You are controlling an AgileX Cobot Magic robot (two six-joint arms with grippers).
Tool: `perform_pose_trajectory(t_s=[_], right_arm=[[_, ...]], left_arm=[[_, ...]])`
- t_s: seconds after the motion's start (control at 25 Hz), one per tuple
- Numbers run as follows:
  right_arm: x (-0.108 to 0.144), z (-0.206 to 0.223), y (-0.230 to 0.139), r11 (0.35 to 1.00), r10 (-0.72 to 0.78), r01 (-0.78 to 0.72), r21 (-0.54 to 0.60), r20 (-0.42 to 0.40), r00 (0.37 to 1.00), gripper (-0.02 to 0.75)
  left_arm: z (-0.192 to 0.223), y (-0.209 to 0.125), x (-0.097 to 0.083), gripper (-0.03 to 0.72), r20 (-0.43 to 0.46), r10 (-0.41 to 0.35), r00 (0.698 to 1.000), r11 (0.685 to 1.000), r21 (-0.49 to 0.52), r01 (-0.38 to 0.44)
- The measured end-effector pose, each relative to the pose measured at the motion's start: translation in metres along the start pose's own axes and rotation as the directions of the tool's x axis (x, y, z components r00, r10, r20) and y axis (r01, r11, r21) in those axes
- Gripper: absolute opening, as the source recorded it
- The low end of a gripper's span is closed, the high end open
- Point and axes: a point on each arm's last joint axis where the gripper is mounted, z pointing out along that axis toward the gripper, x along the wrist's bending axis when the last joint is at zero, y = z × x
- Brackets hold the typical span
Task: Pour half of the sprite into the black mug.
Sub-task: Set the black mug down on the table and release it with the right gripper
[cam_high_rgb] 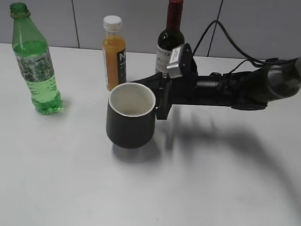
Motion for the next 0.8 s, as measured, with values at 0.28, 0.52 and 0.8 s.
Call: perform_pose_trajectory(t_s=[0.28,0.52,0.8], right_arm=[[0.002,0.016,-0.017,0.999,0.031,-0.03,0.015,-0.038,0.999,0.038],[0.003,0.017,-0.023,0.999,0.039,-0.037,0.031,-0.051,0.998,0.037],[0.005,0.017,-0.028,0.998,0.032,-0.028,0.056,-0.08,0.996,0.037]], left_arm=[[0.0,0.0,0.0,0.238,0.0,0.0,1.0,1.0,0.0,0.0],[0.0,0.0,0.0,0.238,0.0,0.0,1.0,1.0,0.0,0.0],[0.0,0.0,0.0,0.238,0.0,0.0,1.0,1.0,0.0,0.0]])
